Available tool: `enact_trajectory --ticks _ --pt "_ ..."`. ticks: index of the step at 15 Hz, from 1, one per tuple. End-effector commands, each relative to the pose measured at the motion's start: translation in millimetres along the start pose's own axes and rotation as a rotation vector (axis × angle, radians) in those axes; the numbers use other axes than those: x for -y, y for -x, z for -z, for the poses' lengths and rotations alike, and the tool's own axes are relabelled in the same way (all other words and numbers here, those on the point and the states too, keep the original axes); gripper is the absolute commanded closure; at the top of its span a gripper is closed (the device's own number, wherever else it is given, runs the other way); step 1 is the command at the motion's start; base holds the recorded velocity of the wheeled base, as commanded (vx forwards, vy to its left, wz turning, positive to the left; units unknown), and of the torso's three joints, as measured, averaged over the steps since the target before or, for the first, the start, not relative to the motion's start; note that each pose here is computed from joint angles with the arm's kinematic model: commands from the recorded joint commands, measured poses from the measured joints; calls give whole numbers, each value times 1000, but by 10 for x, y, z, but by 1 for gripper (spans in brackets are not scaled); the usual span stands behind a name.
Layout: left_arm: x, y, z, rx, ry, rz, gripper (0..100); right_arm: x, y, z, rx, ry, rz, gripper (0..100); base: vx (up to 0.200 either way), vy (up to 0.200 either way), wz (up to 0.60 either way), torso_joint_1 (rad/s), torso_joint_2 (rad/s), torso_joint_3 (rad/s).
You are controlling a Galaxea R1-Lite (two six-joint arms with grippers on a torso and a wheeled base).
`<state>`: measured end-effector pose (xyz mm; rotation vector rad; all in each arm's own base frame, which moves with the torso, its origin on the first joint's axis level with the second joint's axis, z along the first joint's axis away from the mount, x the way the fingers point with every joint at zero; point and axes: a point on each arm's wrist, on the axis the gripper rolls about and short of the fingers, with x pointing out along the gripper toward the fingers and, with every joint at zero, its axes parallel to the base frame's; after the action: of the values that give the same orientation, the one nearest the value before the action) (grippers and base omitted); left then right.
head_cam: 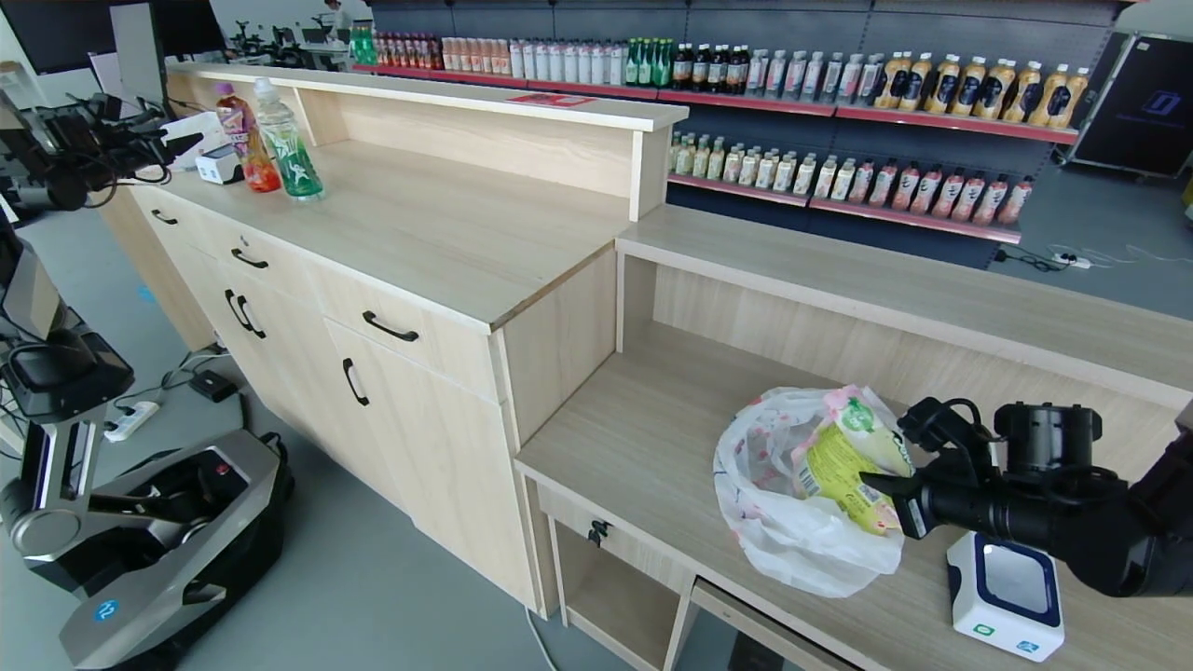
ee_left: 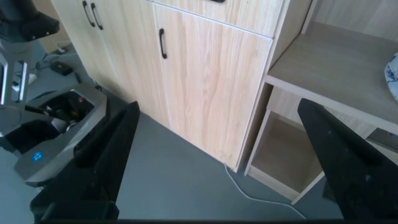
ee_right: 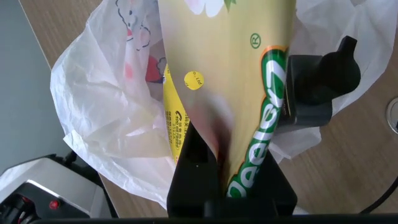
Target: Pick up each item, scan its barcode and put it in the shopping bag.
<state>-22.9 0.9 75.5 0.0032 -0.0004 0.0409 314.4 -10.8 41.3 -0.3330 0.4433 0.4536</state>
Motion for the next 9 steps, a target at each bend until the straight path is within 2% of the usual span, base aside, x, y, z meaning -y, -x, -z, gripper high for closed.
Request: enact_trajectory --ticks 1,6,7,9 --pt "0 0 0 0 0 -1 0 3 -17 13 -3 -3 -2 100 0 0 0 0 0 0" --pt "0 0 0 0 0 -1 0 10 -70 37 8 -1 4 100 0 0 0 0 0 0" --pt "0 0 0 0 0 -1 0 7 -71 45 5 -3 3 0 0 0 0 0 0 0" --pt "0 0 0 0 0 -1 0 10 -70 37 8 -5 4 0 0 0 0 0 0 0"
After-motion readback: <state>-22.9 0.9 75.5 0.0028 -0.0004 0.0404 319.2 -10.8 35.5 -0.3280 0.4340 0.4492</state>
